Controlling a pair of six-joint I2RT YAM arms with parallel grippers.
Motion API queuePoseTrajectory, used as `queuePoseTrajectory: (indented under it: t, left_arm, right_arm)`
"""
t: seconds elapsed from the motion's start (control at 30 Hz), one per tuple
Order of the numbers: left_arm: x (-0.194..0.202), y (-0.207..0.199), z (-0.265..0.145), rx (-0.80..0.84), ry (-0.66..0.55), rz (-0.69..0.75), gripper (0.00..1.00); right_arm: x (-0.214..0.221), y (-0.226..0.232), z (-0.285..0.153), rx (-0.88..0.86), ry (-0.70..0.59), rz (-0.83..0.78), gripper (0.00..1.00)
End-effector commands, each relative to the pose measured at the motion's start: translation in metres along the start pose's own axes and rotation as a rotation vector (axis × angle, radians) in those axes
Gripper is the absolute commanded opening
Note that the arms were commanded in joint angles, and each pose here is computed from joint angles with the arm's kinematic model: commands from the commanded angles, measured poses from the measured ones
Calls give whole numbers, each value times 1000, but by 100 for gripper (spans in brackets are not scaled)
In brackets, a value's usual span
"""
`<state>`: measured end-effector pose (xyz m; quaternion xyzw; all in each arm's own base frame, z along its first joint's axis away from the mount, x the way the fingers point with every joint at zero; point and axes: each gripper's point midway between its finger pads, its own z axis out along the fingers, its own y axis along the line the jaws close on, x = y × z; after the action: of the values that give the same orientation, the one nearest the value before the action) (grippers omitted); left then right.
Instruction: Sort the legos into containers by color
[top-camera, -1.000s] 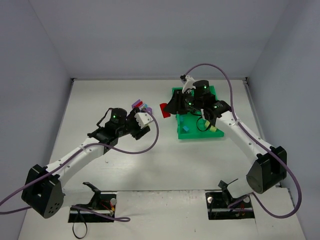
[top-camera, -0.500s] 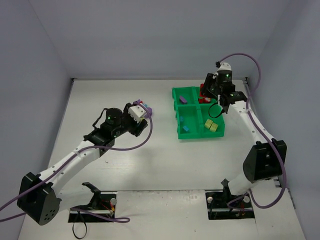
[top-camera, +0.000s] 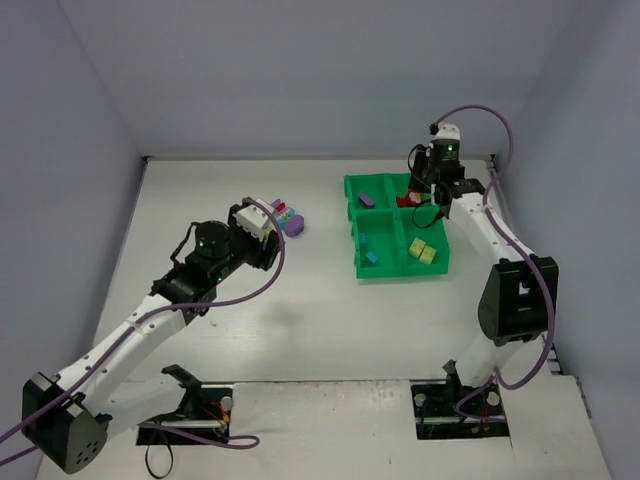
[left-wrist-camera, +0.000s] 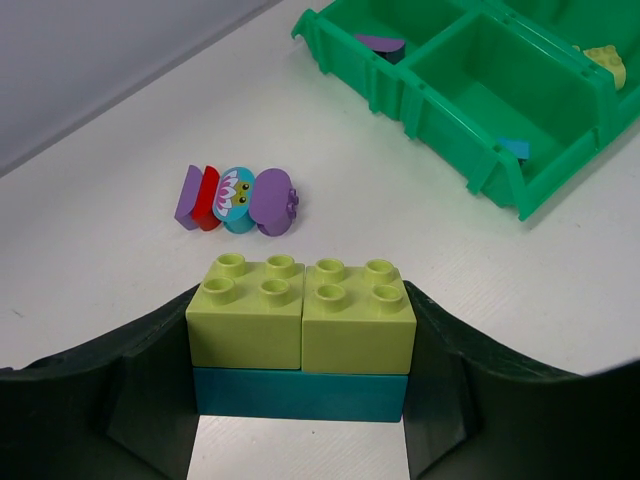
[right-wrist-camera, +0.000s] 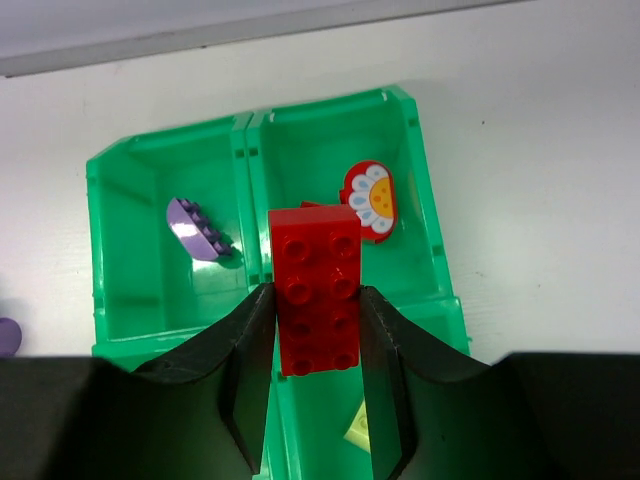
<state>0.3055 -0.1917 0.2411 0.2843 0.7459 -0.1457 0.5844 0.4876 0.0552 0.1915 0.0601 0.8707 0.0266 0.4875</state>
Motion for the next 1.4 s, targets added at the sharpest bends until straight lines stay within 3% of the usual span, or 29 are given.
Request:
queuePoseTrajectory:
  t: [0.0,1.37]
  left_arm:
    - [-22,9,-7,-40,-65,-13,0]
    - [-2,11,9,-41,31,-1,0]
  right_arm:
    - [-51,0,-2,7,-150,-11,0]
    - [-31,11,38,-50,-106,-97,0]
